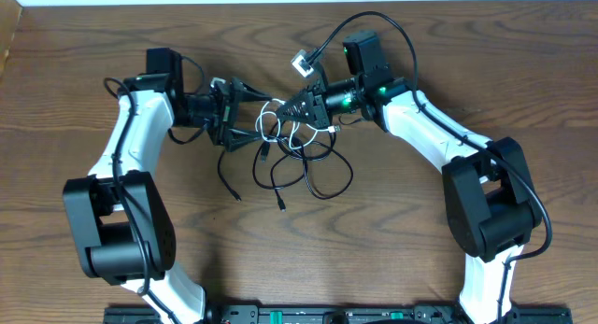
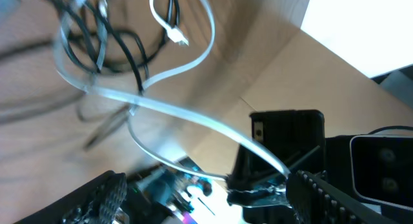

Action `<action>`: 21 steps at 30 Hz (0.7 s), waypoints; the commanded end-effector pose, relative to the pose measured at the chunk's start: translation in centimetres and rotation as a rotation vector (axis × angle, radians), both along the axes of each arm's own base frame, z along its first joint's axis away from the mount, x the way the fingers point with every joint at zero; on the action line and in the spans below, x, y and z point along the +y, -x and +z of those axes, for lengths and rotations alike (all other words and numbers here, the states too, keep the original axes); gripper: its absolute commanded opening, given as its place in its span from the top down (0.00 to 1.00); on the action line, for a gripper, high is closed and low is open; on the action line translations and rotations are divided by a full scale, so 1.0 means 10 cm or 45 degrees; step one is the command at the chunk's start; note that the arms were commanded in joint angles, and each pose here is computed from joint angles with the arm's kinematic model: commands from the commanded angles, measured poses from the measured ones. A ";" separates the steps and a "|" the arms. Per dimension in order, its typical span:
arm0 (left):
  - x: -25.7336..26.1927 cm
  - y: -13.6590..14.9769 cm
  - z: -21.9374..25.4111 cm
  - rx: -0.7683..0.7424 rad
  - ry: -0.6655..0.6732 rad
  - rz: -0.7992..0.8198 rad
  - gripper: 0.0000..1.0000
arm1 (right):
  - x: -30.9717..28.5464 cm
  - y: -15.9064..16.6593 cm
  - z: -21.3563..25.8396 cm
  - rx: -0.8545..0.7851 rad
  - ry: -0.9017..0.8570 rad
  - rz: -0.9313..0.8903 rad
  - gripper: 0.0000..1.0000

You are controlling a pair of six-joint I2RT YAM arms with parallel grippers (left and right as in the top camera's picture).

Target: Untangle cables

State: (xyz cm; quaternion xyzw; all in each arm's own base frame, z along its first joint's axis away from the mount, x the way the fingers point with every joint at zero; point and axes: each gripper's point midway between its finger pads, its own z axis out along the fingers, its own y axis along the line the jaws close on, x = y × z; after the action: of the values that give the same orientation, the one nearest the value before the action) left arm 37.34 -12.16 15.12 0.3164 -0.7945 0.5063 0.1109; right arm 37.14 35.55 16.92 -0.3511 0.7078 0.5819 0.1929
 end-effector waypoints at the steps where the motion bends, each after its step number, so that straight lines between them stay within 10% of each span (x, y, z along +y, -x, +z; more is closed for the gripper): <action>1: -0.17 0.09 0.01 0.176 0.099 0.014 0.16 | 0.06 0.10 0.20 -0.093 -0.048 0.055 0.99; 17: -0.32 -0.10 -0.02 -0.003 0.030 -0.023 0.21 | 0.16 0.30 0.26 -0.064 -0.091 0.153 0.99; 21: -0.32 -0.10 -0.01 -0.002 0.033 -0.024 0.48 | 0.17 0.33 0.24 -0.049 -0.084 0.160 0.99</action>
State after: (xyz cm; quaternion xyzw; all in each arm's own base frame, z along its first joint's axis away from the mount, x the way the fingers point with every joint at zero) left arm 38.50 -15.36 15.90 0.2980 -0.7921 0.5216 0.1087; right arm 34.72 37.16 17.44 -0.3800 0.6813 0.6015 0.1721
